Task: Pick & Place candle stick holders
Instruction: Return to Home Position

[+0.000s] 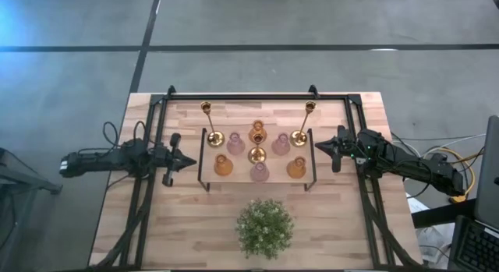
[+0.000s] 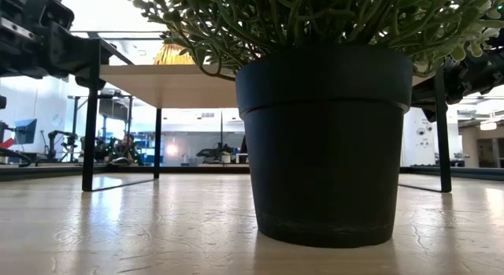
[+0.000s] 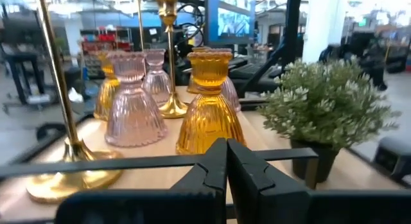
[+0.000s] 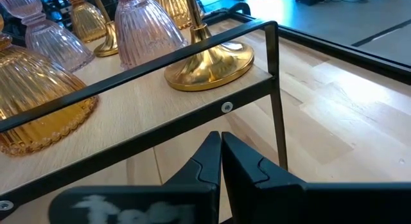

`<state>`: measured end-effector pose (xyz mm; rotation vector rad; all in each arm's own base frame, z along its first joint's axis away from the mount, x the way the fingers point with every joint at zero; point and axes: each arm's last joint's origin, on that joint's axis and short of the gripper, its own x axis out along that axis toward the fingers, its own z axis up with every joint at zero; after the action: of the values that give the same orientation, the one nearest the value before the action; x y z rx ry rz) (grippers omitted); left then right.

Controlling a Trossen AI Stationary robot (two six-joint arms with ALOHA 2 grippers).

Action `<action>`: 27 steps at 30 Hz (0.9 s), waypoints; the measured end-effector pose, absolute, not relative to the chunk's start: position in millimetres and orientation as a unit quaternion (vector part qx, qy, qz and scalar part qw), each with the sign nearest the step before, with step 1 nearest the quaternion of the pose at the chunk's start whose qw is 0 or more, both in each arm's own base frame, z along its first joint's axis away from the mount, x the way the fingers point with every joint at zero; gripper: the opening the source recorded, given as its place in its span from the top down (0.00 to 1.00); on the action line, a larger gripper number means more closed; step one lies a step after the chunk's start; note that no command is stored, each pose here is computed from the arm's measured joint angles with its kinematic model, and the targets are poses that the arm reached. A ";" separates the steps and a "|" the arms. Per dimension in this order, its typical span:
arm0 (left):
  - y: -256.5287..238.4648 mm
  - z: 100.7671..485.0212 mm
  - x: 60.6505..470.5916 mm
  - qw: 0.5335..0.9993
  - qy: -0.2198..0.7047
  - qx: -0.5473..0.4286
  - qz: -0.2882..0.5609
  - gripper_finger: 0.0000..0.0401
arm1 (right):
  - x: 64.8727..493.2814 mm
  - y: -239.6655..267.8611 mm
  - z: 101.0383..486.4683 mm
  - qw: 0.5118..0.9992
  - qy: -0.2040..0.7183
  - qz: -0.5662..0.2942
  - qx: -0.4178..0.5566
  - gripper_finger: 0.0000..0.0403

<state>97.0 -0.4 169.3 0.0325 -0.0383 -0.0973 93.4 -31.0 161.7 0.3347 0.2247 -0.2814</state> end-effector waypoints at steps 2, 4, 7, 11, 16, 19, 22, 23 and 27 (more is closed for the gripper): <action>-0.8 169.0 97.0 0.999 -0.016 -0.007 -0.050 0.96 | 93.4 -31.0 161.7 0.970 0.111 -0.139 0.166 0.98; -0.7 168.6 97.1 0.999 -0.015 -0.009 -0.046 0.96 | 93.4 -31.0 161.7 0.970 0.111 -0.139 0.166 0.98; -0.3 168.3 97.1 0.999 -0.014 -0.007 -0.040 0.96 | 93.4 -31.0 161.7 0.970 0.111 -0.139 0.166 0.98; -0.3 168.5 97.3 0.999 -0.015 -0.007 -0.040 0.96 | 93.4 -31.0 161.7 0.970 0.111 -0.139 0.166 0.98; -0.2 168.5 97.4 0.999 -0.016 -0.007 -0.040 0.96 | 93.4 -31.0 161.7 0.970 0.111 -0.139 0.166 0.98; -0.2 168.4 97.4 0.999 -0.015 -0.007 -0.039 0.96 | 93.4 -31.0 161.7 0.970 0.111 -0.139 0.166 0.98; -0.1 168.4 97.4 0.999 -0.015 -0.007 -0.038 0.96 | 93.4 -31.0 161.7 0.970 0.111 -0.139 0.166 0.98; -0.1 168.4 97.4 0.999 -0.016 -0.007 -0.038 0.96 | 93.4 -31.0 161.7 0.970 0.111 -0.139 0.166 0.98; -0.1 168.3 97.4 0.999 -0.015 -0.007 -0.038 0.96 | 93.4 -31.0 161.7 0.970 0.111 -0.139 0.166 0.98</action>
<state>97.4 -0.1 168.3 -0.0137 -0.0308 -0.0762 93.4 -31.0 161.7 0.3347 0.2247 -0.2814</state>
